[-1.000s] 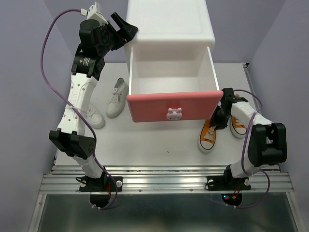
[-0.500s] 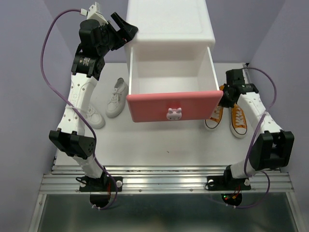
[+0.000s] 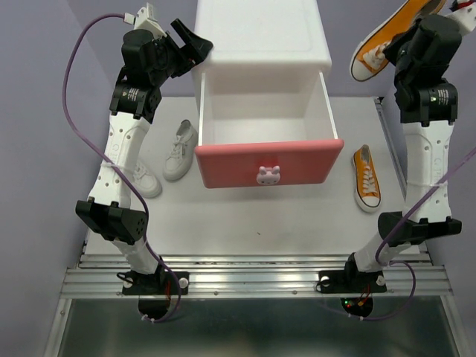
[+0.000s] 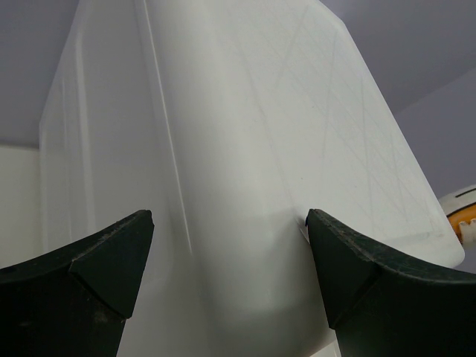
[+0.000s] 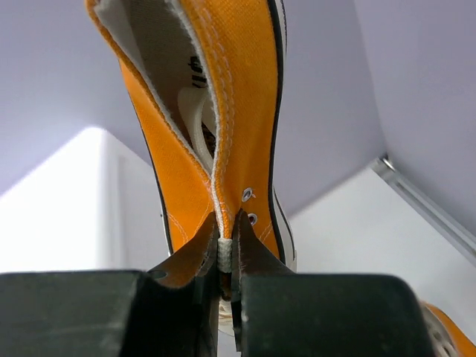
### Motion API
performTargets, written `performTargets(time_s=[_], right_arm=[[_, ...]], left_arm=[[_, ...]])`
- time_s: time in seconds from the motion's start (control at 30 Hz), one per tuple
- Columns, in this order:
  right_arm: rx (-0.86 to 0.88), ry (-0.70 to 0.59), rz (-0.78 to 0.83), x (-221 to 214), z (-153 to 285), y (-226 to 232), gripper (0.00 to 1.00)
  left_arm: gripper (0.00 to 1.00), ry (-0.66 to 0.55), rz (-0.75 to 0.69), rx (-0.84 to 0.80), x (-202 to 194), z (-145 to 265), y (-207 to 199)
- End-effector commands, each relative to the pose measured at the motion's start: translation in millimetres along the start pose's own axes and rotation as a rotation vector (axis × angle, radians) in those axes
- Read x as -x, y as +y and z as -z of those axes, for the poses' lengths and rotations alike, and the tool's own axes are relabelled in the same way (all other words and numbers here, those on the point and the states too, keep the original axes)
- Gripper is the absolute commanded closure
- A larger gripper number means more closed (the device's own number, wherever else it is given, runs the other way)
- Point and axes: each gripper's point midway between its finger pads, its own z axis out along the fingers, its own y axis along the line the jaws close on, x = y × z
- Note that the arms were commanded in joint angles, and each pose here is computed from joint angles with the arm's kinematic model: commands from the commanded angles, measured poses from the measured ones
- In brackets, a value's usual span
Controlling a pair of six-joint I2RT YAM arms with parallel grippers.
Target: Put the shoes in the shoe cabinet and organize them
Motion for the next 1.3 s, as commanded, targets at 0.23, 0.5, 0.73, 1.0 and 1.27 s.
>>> performTargets(time_s=[0.23, 0.5, 0.73, 1.0, 1.27], right_arm=[[0.672, -0.314, -0.345, 143.1, 84.8, 122.0, 0.99], [1.074, -0.2, -0.522, 153.6, 133.8, 176.0, 0.99], [1.261, 0.095, -0.448, 77.2, 183.8, 235.6, 0.99], [1.308, 0.291, -0.355, 12.9, 235.1, 259.6, 1.0], [1.293, 0.448, -0.162, -60.6, 276.3, 268.6, 0.99]], left_arm=[[0.06, 0.312, -0.028, 0.323, -90.9, -0.7, 104.3], [0.06, 0.315, -0.024, 0.313, -92.1, -3.9, 103.0], [0.06, 0.319, -0.03, 0.321, -91.9, -4.0, 104.5], [0.06, 0.326, -0.026, 0.332, -95.7, -1.6, 107.5], [0.06, 0.323, -0.023, 0.337, -97.4, 0.9, 107.8]])
